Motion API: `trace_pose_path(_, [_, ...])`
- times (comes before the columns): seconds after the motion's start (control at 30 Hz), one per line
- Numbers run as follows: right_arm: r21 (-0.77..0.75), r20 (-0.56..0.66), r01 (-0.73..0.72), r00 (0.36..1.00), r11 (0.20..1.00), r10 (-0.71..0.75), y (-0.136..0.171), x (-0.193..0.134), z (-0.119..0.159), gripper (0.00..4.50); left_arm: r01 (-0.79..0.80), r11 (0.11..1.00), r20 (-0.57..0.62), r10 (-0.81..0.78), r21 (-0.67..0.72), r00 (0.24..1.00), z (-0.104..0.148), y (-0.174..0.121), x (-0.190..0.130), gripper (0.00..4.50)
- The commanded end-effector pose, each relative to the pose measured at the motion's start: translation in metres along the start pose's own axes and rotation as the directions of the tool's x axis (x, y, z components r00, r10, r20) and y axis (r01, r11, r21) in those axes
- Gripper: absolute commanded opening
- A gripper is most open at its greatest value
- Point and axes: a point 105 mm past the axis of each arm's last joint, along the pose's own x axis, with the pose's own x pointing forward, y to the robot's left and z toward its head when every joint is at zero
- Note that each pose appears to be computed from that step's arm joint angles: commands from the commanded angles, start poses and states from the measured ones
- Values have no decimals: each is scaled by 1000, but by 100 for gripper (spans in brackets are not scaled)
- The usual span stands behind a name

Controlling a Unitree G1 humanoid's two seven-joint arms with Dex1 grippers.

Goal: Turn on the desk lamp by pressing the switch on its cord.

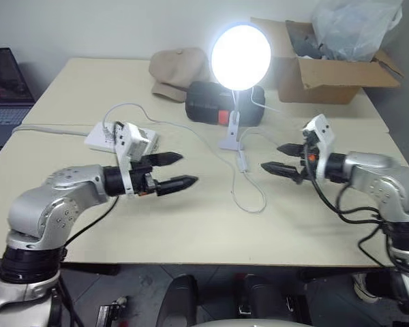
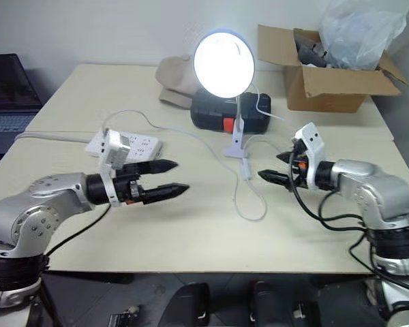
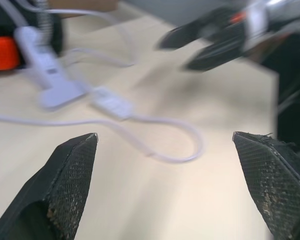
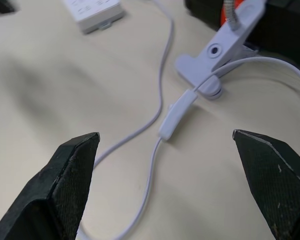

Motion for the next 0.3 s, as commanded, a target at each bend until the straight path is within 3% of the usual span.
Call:
trace_pose_path(0.03, [-149, 65, -62, 995, 987, 73, 11, -28, 23, 448, -69, 989, -43, 75, 130, 996, -2, 15, -22, 450])
trace_pose_path(0.3, [-222, 10, -31, 999, 974, 34, 6, -66, 17, 448, 5, 991, -49, 1, 131, 999, 5, 4, -35, 450])
